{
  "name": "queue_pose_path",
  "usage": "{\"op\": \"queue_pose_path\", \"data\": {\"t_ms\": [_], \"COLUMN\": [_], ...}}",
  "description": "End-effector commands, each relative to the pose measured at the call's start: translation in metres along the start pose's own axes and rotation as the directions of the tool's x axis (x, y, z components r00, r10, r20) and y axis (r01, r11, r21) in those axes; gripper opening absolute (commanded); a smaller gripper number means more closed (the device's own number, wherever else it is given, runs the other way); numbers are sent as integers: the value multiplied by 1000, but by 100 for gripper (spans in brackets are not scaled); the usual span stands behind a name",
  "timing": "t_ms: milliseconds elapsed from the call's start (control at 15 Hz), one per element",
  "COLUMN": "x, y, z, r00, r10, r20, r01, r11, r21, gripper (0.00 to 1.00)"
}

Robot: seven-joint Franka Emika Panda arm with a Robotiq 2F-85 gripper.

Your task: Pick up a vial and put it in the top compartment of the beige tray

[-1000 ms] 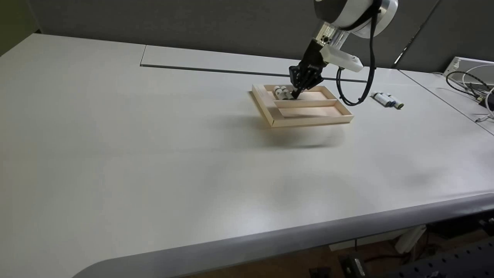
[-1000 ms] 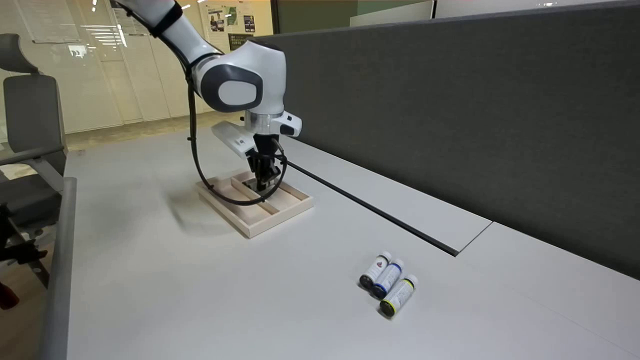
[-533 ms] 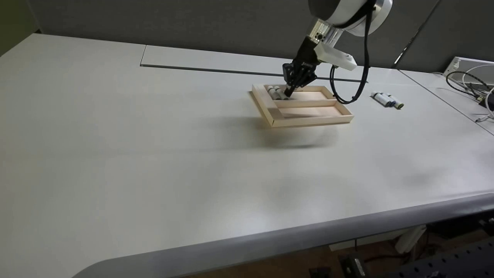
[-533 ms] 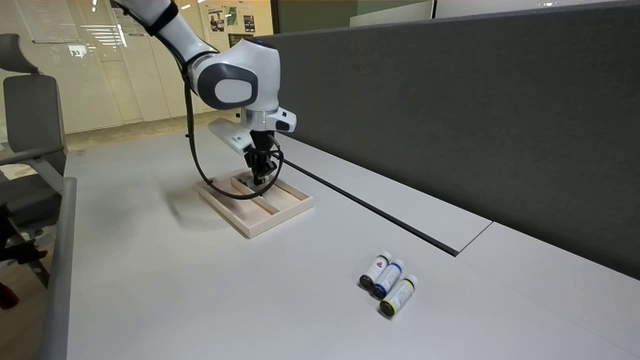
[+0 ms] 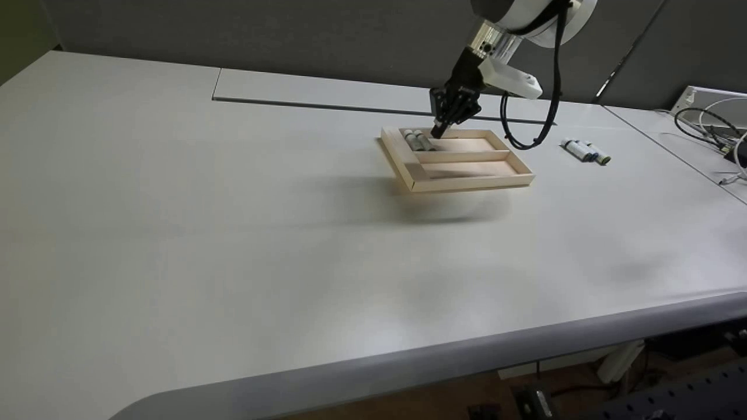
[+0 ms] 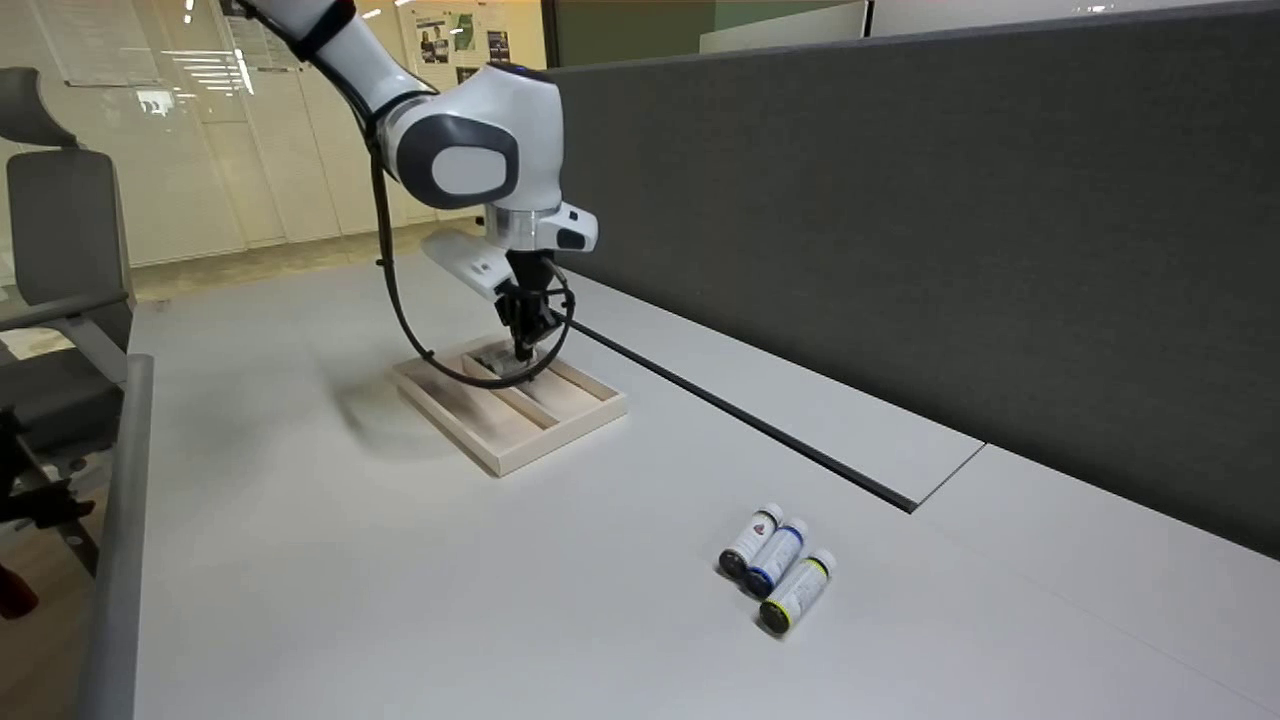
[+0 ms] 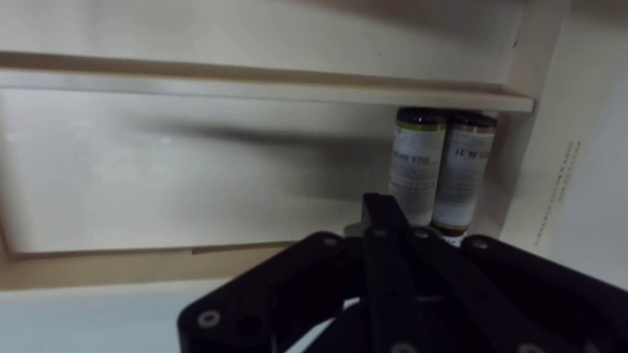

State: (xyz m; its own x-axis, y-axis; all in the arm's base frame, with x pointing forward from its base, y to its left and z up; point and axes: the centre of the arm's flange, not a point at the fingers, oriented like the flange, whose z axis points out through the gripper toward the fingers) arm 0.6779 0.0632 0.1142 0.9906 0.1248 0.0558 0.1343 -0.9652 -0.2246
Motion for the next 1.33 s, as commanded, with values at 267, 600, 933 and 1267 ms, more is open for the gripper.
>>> {"op": "queue_pose_path", "data": {"t_ms": [267,600,933,1267], "x": [7,6,2,1], "y": [11,26,38,38], "z": [-119,-177,-188,-184], "r00": [998,997,995,994], "r10": [-56,-46,-32,-35], "r20": [-16,65,92,100], "r01": [54,55,45,49], "r11": [994,988,988,988], "r21": [-94,-143,-146,-143], "gripper": [26,54,87,87]}}
